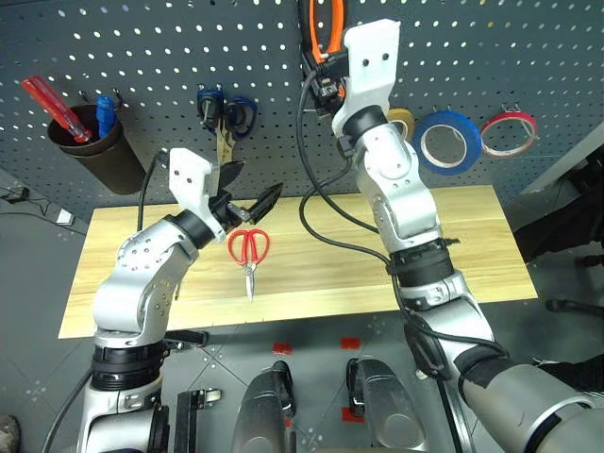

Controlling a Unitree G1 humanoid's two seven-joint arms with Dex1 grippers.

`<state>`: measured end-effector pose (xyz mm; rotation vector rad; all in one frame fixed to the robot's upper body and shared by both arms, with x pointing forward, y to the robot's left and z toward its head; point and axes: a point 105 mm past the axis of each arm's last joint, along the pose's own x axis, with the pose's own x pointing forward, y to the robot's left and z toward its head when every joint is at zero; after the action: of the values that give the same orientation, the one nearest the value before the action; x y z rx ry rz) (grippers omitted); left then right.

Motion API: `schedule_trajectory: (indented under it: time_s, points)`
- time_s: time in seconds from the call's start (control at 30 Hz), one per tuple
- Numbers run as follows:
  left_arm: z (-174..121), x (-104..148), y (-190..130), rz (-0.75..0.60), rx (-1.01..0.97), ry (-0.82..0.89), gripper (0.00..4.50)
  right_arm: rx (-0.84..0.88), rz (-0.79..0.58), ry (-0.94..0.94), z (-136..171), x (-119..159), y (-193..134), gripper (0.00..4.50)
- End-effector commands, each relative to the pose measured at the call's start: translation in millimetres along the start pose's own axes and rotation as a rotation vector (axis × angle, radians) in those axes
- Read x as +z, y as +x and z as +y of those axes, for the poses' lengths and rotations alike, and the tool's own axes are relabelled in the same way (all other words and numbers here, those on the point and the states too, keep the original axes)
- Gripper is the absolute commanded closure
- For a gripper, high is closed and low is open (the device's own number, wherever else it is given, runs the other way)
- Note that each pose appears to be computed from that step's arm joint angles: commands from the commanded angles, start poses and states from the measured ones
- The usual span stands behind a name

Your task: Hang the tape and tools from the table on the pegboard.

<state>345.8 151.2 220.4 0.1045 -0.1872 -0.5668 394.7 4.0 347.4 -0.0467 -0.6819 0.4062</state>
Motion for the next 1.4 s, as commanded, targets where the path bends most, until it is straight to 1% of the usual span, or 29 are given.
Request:
schedule_trajectory:
  time_s: [0.03,0.2,0.33,0.47,0.63,0.77,0.87,0.97,1.27,1.33,1.37,1.4]
  points:
    - [-3.0,11.2,6.6,-0.034,0.02,0.023,0.1,0.006,-0.175,-0.027,6.9,37.7,10.7,1.87]
    - [-7.8,11.2,12.3,-0.041,0.012,0.017,0.1,0.002,-0.209,-0.041,9.5,44.6,15.5,1.87]
    - [-8.6,8.2,17.7,-0.046,0.005,0.004,0.1,-0.008,-0.206,-0.082,9.1,30.0,13.7,1.87]
    - [-8.3,8.2,22.1,-0.051,0.002,0.001,0.1,-0.04,-0.239,-0.15,-1.8,27.9,12.1,1.87]
    - [-7.6,8.1,27.9,-0.058,0.003,0.003,0.1,-0.051,-0.255,-0.225,-7.5,23.1,10.6,1.87]
    - [-11.9,6.2,30.8,-0.058,-0.009,0.0,0.1,-0.06,-0.234,-0.235,-10.8,13.7,7.7,1.87]
    - [-14.3,4.6,31.0,-0.057,-0.013,-0.001,0.1,-0.052,-0.21,-0.23,-6.9,2.6,-0.5,1.87]
    - [-12.4,1.0,30.3,-0.049,0.002,0.001,0.1,-0.059,-0.173,-0.226,-6.1,-7.8,-6.4,1.87]
    - [-4.6,-11.9,31.0,-0.017,0.061,-0.045,0.1,-0.096,-0.081,-0.189,-14.5,-23.4,-14.1,1.87]
    - [-4.9,-17.6,30.2,0.001,0.057,-0.047,0.1,-0.098,-0.056,-0.166,-16.4,-27.2,-15.7,1.16]
    - [-4.9,-21.8,29.6,0.017,0.057,-0.042,0.05,-0.089,-0.04,-0.158,-16.3,-29.6,-16.6,0.95]
    - [-5.5,-24.9,29.1,0.025,0.053,-0.048,0.0,-0.082,-0.025,-0.156,-16.1,-31.8,-17.6,0.62]
